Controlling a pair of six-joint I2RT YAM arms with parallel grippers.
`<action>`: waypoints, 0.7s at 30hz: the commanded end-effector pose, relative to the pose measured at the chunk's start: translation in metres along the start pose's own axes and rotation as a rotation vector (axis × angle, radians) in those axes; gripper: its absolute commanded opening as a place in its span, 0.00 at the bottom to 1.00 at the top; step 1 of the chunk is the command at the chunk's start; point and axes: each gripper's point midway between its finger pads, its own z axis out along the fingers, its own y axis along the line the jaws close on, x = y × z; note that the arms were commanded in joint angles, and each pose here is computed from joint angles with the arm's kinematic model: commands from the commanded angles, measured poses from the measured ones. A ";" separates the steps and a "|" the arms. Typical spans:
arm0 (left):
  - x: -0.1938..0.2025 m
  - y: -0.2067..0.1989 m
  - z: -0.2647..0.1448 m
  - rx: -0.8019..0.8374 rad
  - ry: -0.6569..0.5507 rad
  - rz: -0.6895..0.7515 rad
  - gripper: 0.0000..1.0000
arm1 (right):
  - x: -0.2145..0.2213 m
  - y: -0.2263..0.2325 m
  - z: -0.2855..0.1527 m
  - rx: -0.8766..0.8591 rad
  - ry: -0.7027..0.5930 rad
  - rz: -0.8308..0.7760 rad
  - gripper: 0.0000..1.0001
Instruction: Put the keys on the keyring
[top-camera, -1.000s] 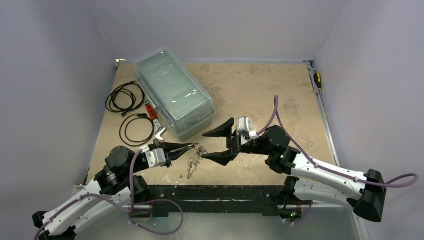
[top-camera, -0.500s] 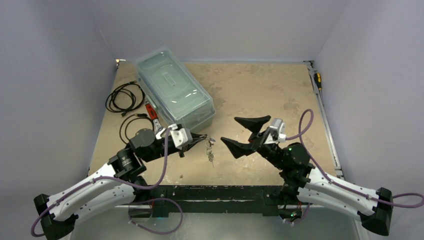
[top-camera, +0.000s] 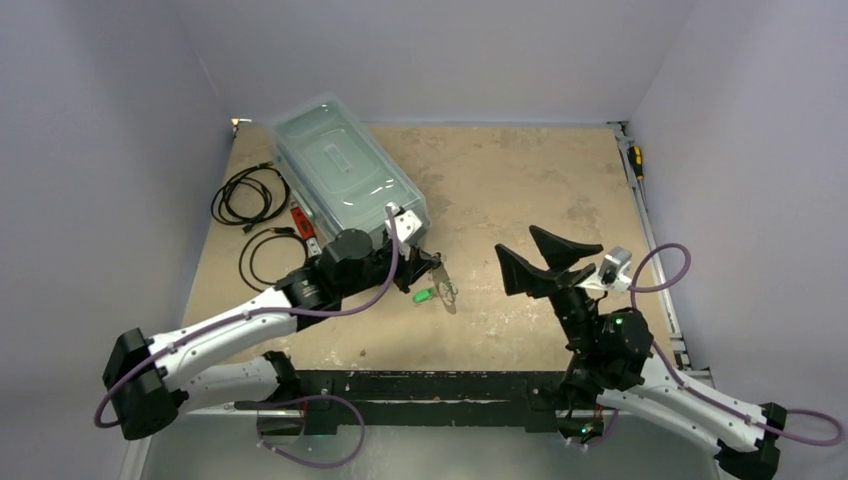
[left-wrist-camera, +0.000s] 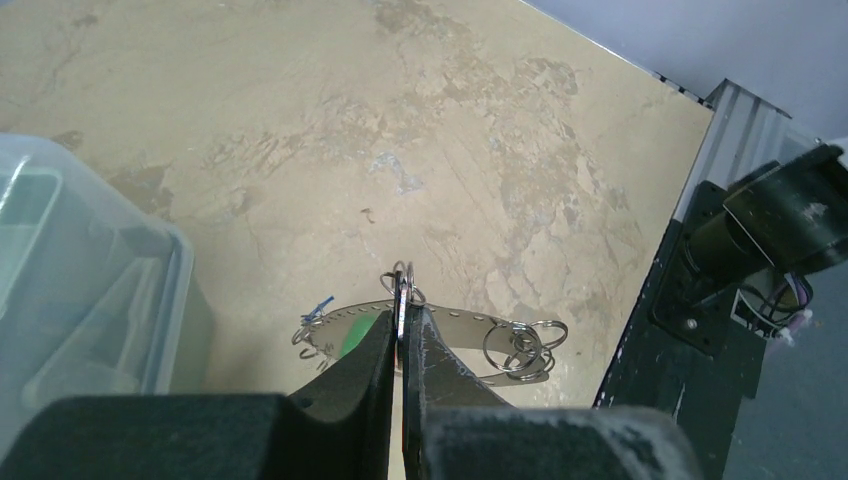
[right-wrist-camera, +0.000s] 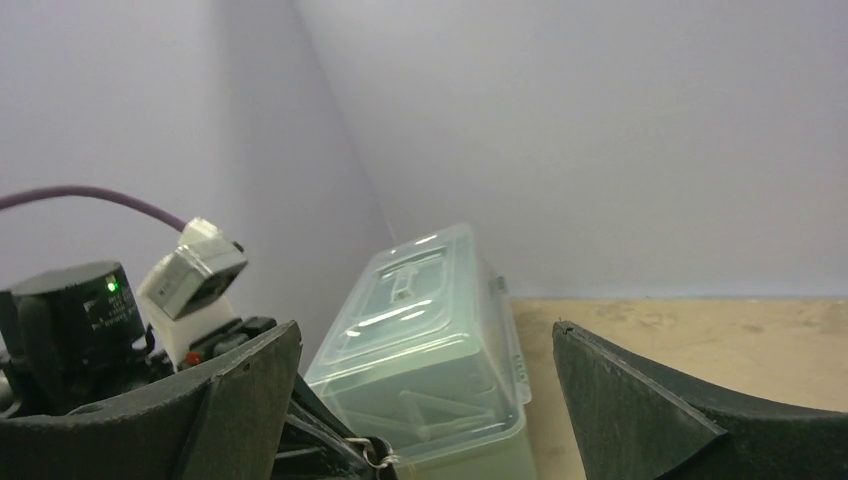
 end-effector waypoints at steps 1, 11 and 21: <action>-0.068 -0.004 0.028 -0.005 -0.189 -0.086 0.00 | -0.016 -0.029 -0.007 0.157 -0.052 0.026 0.99; -0.135 -0.030 0.108 0.143 -0.243 -0.086 0.00 | -0.061 -0.043 -0.014 0.251 -0.107 -0.008 0.99; 0.027 -0.015 0.103 0.116 0.014 -0.195 0.00 | -0.054 -0.043 -0.014 0.254 -0.075 -0.002 0.99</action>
